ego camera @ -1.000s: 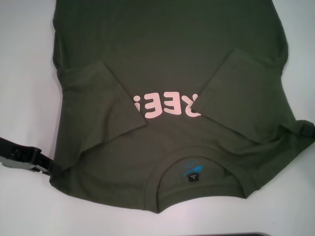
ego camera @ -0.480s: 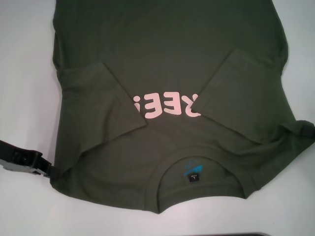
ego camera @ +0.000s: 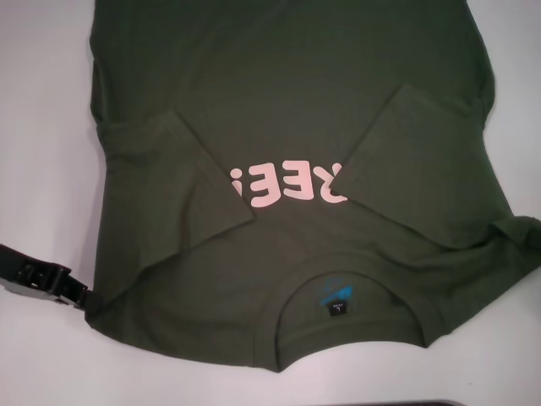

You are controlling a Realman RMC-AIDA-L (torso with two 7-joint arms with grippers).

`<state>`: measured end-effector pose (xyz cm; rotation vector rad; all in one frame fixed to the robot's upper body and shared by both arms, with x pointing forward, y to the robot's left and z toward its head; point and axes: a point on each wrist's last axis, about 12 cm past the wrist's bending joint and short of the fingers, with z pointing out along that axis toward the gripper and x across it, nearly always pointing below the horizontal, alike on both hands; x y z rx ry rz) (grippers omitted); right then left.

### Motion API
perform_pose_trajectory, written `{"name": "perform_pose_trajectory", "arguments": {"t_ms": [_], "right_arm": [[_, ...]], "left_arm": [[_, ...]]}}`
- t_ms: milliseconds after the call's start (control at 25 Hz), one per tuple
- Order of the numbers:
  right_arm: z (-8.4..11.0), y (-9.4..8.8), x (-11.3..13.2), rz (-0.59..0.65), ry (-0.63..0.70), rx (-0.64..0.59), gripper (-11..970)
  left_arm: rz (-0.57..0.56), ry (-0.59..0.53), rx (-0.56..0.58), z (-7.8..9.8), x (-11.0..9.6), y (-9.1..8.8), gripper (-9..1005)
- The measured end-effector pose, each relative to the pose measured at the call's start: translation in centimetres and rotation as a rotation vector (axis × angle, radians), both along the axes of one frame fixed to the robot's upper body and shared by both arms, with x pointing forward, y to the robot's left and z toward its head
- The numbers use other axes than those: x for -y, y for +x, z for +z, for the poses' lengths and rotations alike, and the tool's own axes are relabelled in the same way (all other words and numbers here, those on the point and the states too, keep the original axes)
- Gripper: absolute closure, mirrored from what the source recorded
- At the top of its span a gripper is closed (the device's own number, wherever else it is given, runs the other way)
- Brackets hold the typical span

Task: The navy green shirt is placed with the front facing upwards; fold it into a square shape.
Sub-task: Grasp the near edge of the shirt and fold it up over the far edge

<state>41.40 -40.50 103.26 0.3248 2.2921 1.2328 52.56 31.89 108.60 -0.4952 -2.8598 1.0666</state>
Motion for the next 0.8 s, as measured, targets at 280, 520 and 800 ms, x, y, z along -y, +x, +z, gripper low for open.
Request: {"name": "perform_pose_trajectory", "arguments": {"t_ms": [280,520,800], "right_arm": [[-0.7,-1.9,0.2,-0.031,0.007,-0.013,907],[-1.2,-3.3,0.1,-0.046,0.011,-0.022,907],[-1.5,-4.6,0.2,-0.052,0.015,-0.033,907]], "left_arm": [[-0.054,0.010,-0.002,0.3,-0.1,0.0,985],[-0.079,0.008,-0.017,0.3,-0.1,-0.4,980],[-0.106,0.009,-0.049,-0.1,-0.1,-1.2,975]]}}
